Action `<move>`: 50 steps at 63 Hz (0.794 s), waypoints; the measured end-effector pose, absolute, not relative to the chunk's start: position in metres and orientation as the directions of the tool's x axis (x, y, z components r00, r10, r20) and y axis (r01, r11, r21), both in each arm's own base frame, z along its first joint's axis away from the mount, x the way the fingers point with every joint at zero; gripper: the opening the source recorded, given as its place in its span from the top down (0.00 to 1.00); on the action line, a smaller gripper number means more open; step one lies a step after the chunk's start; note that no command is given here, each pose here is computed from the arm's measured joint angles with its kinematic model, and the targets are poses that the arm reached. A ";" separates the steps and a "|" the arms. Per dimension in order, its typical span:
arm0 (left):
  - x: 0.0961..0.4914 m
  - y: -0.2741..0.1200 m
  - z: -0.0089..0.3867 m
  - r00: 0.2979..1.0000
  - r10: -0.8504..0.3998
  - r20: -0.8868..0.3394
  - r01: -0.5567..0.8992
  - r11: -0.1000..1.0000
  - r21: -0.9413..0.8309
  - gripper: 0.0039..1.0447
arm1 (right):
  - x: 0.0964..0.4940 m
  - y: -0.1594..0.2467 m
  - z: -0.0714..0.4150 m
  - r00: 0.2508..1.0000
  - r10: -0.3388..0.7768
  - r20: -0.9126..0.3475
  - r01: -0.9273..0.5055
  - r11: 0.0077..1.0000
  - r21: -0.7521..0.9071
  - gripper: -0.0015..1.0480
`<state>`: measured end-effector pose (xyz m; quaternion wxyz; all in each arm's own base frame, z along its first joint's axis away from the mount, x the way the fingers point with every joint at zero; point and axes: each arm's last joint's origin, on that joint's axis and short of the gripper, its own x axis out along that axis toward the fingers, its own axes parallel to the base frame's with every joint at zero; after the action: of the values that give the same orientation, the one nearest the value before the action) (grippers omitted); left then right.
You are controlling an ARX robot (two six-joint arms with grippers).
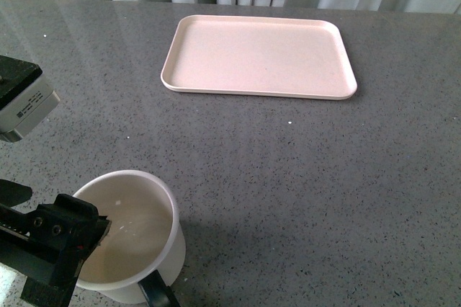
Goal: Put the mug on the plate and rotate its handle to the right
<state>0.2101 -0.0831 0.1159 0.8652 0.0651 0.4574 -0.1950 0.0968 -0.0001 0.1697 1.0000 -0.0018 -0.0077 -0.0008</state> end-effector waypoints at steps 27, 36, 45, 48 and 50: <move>0.213 -0.091 0.112 0.479 -0.286 -0.830 0.421 0.905 -0.069 0.87 | 0.097 0.000 0.170 1.000 -0.002 0.015 0.002 1.000 -0.004 0.09; 0.214 -0.095 0.115 0.467 -0.292 -0.835 0.428 0.901 -0.076 0.98 | 0.097 0.000 0.170 1.000 -0.002 0.015 0.002 1.000 -0.004 0.09; 0.211 -0.096 0.119 0.457 -0.294 -0.840 0.434 0.897 -0.077 0.98 | 0.097 0.000 0.170 1.000 -0.002 0.015 0.002 1.000 -0.004 0.09; 0.211 -0.097 0.122 0.458 -0.295 -0.839 0.434 0.897 -0.079 0.98 | 0.097 0.000 0.170 1.000 -0.002 0.015 0.002 1.000 -0.004 0.09; 0.211 -0.097 0.125 0.458 -0.297 -0.838 0.435 0.897 -0.080 0.98 | 0.097 0.000 0.170 1.000 -0.002 0.015 0.002 1.000 -0.004 0.09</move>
<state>0.2114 -0.0968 0.1247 0.8508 0.0730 0.4740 -0.2149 0.0968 -0.0001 0.1697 1.0000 -0.0018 -0.0077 -0.0008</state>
